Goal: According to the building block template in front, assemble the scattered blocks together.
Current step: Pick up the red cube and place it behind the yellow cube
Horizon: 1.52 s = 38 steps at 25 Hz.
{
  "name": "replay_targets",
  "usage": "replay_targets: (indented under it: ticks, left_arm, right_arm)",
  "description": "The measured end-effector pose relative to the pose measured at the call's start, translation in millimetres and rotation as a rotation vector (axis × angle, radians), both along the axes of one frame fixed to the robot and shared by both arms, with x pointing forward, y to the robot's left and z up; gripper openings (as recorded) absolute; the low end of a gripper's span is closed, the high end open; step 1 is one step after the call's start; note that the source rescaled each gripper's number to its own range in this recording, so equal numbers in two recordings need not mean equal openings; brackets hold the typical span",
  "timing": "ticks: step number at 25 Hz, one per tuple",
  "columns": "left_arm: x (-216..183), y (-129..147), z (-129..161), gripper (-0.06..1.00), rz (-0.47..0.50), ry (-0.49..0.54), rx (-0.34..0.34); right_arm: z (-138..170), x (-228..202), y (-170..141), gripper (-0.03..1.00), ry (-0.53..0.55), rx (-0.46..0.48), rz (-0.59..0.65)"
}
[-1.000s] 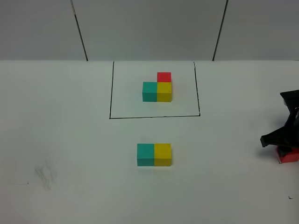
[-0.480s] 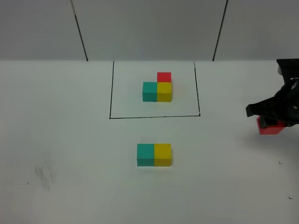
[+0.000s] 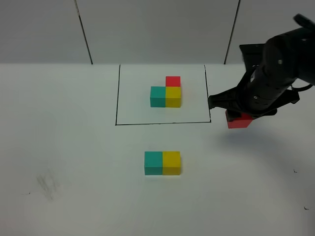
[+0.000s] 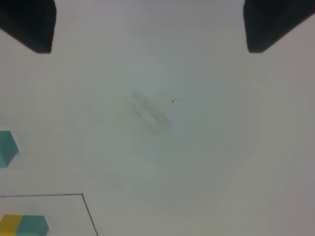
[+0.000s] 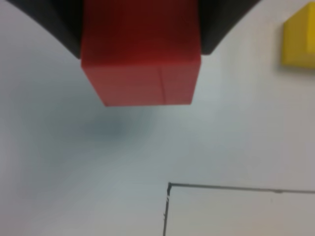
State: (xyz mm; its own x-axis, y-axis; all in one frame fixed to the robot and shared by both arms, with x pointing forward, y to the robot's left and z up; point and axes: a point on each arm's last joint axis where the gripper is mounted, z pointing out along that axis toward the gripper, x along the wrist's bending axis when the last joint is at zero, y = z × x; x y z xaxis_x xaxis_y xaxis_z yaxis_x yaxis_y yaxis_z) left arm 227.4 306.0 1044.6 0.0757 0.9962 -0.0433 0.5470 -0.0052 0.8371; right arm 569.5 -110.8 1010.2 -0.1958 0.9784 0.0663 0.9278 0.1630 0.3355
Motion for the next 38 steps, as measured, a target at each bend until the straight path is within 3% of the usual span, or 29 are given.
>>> replay_targets:
  ticks: [4, 11, 15, 25, 38]
  left_arm:
    - [0, 0, 0, 0.7, 0.0, 0.0, 0.0]
    - [0, 0, 0, 0.7, 0.0, 0.0, 0.0]
    - [0, 0, 0, 0.7, 0.0, 0.0, 0.0]
    - [0, 0, 0, 0.7, 0.0, 0.0, 0.0]
    - [0, 0, 0, 0.7, 0.0, 0.0, 0.0]
  right_arm:
    - [-4, 1, 25, 0.19, 0.001, -0.105, -0.005]
    - [-5, 7, 61, 0.19, 0.063, 0.018, -0.014]
    - [-13, 8, 68, 0.19, 0.102, 0.038, -0.032]
    - [-38, 2, 95, 0.19, 0.136, 0.013, -0.09]
    - [-47, 4, 145, 0.19, 0.162, -0.047, -0.037]
